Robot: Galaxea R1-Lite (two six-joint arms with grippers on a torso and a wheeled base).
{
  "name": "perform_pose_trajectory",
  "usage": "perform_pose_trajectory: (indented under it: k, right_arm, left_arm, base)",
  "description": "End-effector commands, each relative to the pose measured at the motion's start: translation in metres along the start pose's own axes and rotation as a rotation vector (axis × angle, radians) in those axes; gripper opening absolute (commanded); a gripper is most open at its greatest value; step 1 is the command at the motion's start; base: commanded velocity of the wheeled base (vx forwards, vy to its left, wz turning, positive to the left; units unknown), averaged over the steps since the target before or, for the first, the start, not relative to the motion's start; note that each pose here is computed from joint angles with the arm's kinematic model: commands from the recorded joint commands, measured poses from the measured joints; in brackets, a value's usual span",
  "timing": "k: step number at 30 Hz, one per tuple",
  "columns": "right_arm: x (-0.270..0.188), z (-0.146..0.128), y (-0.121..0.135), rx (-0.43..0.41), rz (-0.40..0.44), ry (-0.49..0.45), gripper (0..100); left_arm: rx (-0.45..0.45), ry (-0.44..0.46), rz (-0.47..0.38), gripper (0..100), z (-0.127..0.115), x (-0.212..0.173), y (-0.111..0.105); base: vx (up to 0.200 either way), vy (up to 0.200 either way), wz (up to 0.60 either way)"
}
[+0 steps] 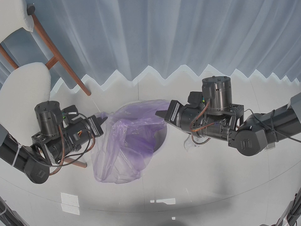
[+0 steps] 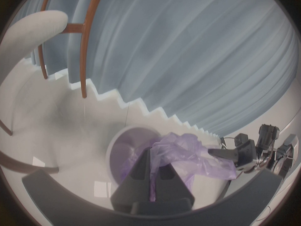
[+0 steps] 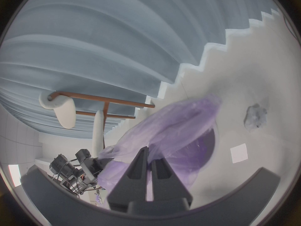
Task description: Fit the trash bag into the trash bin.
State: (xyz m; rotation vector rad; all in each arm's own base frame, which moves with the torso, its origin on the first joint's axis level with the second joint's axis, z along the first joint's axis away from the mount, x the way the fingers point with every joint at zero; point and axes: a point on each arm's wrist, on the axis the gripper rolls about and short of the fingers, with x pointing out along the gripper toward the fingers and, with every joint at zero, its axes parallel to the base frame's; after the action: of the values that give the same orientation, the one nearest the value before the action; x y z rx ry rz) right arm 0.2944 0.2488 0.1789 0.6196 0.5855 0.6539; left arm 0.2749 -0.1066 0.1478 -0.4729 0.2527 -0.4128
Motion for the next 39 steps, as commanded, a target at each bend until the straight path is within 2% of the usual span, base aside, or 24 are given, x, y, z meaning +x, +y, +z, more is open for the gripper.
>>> perform_pose_trajectory:
  k: [1,7,11,14,18,20,23,27,30,31,32,37,39]
  right_arm:
    - [0.007,0.027,0.008,-0.018,0.068,-0.047,0]
    - [0.026,0.039,0.015,-0.040,0.106,-0.081,0]
    - [0.041,0.062,0.014,-0.069,0.146,-0.138,0]
    - [0.037,0.068,0.010,-0.081,0.162,-0.135,0]
    - [0.029,0.069,0.010,-0.094,0.175,-0.119,0]
    - [0.019,0.060,0.007,-0.101,0.170,-0.080,0]
    - [0.010,0.042,-0.001,-0.124,0.181,-0.015,0]
    - [-0.002,0.013,-0.026,-0.219,0.208,0.042,0]
    - [-0.008,-0.010,-0.049,-0.237,0.188,0.087,0]
    - [-0.008,-0.012,-0.050,-0.238,0.187,0.090,0]
    - [-0.012,-0.026,-0.062,-0.239,0.170,0.121,0]
    - [-0.019,-0.038,-0.079,-0.237,0.149,0.124,0]
    - [-0.031,-0.047,-0.099,-0.217,0.104,0.133,0]
  left_arm:
    - [0.000,-0.098,0.006,0,0.023,0.022,-0.004]
    - [0.069,-0.162,0.005,0,0.042,0.031,-0.003]
    - [0.174,-0.204,-0.010,0,0.048,0.054,-0.003]
    - [0.224,-0.242,-0.033,0,0.058,0.057,-0.007]
    - [0.270,-0.240,-0.060,0,0.059,0.056,-0.011]
    - [0.321,-0.193,-0.082,0,0.048,0.054,-0.009]
    - [0.342,-0.169,-0.110,0,0.035,0.053,-0.008]
    - [0.340,-0.152,-0.146,0,0.000,0.072,-0.004]
    - [0.343,-0.152,-0.147,0,-0.027,0.082,0.010]
    - [0.343,-0.152,-0.147,0,-0.027,0.082,0.010]
    - [0.345,-0.152,-0.147,0,-0.042,0.083,0.019]
    - [0.355,-0.135,-0.125,0,-0.054,0.076,0.029]
    - [0.349,-0.126,-0.086,0,-0.051,0.068,0.041]
  base:
    - [0.000,0.000,0.00]
    - [0.000,0.000,0.00]
    - [0.000,0.000,0.00]
    - [0.000,0.000,0.00]
    - [0.000,0.000,0.00]
    - [0.000,0.000,0.00]
    - [0.000,0.000,0.00]
    - [0.000,0.000,0.00]
    - [0.000,0.000,0.00]
    - [0.000,0.000,0.00]
    - [0.000,0.000,0.00]
    - [0.000,0.000,0.00]
    - [0.000,0.000,0.00]
